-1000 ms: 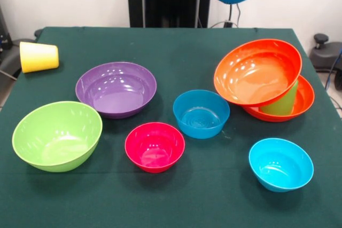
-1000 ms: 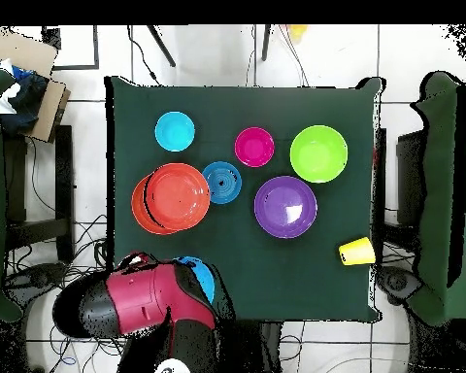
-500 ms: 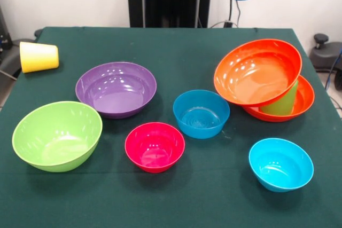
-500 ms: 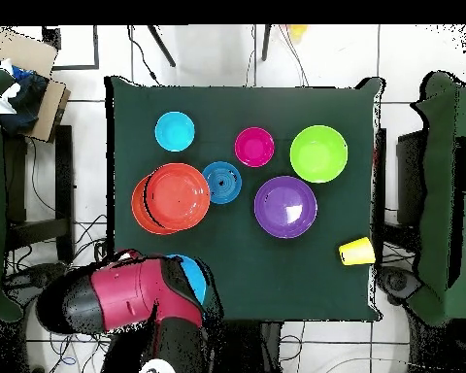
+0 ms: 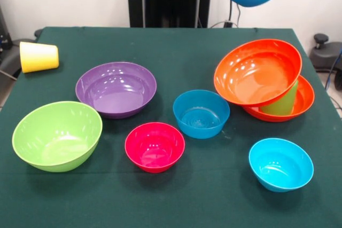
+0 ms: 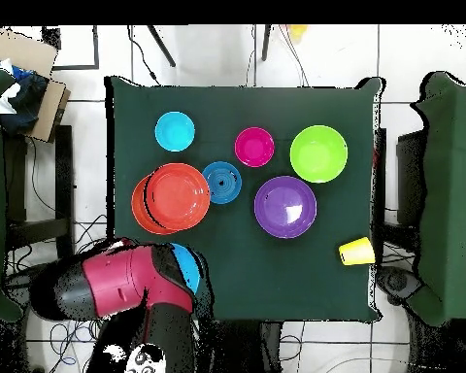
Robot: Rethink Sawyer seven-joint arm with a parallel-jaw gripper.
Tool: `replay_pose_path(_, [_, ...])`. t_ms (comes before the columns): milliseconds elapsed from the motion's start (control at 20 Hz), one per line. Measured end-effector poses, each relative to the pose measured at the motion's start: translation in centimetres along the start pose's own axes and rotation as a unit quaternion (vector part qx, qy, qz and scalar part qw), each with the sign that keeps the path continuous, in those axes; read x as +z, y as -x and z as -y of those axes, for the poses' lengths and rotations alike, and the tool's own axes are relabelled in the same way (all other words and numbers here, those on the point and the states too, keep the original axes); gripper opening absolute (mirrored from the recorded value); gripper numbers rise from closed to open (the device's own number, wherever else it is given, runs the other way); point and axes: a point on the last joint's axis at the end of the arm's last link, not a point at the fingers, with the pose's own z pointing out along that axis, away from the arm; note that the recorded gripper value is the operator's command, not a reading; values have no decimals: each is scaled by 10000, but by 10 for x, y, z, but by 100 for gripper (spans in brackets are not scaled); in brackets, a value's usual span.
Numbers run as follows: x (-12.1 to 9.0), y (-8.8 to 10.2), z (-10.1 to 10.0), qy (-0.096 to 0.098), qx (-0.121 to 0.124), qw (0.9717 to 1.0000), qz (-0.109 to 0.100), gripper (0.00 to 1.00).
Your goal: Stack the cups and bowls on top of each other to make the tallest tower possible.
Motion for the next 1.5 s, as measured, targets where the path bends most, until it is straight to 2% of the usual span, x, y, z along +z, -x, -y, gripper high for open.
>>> replay_pose_path(400, [21, 16, -1, -185, 88, 9998, 52, 0])
replay_pose_path(850, [44, 18, -3, -411, 53, 9991, 113, 0])
replay_pose_path(1500, [51, 30, -21, -433, 115, 9986, 295, 0])
